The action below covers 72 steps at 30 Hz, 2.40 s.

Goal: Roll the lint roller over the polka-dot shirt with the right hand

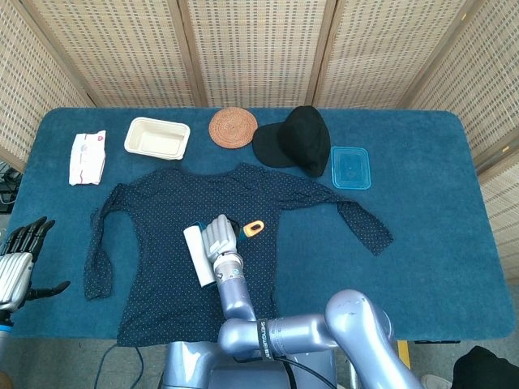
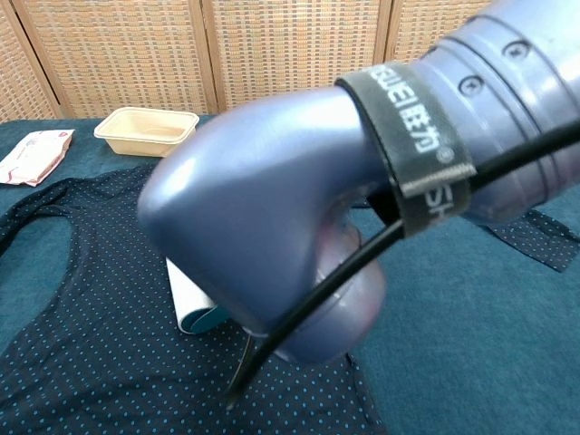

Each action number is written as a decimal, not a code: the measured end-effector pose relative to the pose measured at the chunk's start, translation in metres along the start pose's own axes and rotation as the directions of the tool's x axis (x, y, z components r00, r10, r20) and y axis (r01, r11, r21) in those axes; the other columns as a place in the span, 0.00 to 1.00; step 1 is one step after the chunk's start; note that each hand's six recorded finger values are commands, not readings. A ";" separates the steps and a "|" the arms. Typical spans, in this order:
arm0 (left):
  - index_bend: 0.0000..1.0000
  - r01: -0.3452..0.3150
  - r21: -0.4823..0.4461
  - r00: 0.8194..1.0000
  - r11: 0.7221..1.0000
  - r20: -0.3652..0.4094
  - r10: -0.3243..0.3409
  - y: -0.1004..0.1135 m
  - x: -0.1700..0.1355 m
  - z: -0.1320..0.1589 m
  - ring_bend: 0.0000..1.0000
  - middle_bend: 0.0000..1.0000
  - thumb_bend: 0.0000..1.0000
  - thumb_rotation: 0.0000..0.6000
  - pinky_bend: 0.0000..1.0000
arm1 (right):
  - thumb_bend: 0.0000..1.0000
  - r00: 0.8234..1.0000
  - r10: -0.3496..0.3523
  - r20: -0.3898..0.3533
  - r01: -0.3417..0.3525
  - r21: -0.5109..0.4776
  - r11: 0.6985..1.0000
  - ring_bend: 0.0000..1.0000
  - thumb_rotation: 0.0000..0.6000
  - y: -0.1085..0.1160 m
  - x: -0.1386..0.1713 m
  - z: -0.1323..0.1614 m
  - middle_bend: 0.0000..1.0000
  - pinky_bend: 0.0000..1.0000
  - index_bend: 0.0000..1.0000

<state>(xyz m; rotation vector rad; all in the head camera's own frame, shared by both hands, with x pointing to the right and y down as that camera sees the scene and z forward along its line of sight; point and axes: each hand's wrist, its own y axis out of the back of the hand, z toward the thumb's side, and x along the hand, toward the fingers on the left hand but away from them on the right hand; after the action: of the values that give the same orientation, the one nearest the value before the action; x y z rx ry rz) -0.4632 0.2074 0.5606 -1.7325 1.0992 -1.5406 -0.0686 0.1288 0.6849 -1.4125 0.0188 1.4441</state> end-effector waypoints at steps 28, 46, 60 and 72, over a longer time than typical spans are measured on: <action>0.00 0.013 -0.001 1.000 1.000 0.014 -0.013 -0.003 -0.001 0.005 0.00 0.00 0.00 1.00 0.00 | 0.83 0.975 0.031 0.221 -0.061 0.132 0.989 1.00 1.00 -0.084 -0.014 -0.120 1.00 1.00 0.72; 0.00 0.008 -0.009 1.000 1.000 0.008 -0.008 -0.001 -0.001 0.003 0.00 0.00 0.00 1.00 0.00 | 0.84 0.995 -0.076 0.060 0.059 0.249 0.967 1.00 1.00 -0.036 0.005 -0.007 1.00 1.00 0.72; 0.00 0.012 -0.006 1.000 1.000 0.003 -0.012 -0.002 0.000 0.001 0.00 0.00 0.00 1.00 0.00 | 0.84 0.988 -0.148 0.030 0.129 0.338 0.932 1.00 1.00 -0.020 0.012 0.019 1.00 1.00 0.72; 0.00 0.016 0.005 1.000 1.000 0.006 -0.016 -0.005 0.000 0.004 0.00 0.00 0.00 1.00 0.00 | 0.84 0.977 -0.164 0.136 0.091 0.433 0.897 1.00 1.00 -0.050 -0.002 -0.038 1.00 1.00 0.72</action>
<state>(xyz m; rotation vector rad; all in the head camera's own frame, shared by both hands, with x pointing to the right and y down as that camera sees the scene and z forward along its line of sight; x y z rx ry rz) -0.4581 0.2093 0.5643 -1.7456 1.0799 -1.5449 -0.0095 0.1249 0.7061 -0.9144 0.1236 1.3463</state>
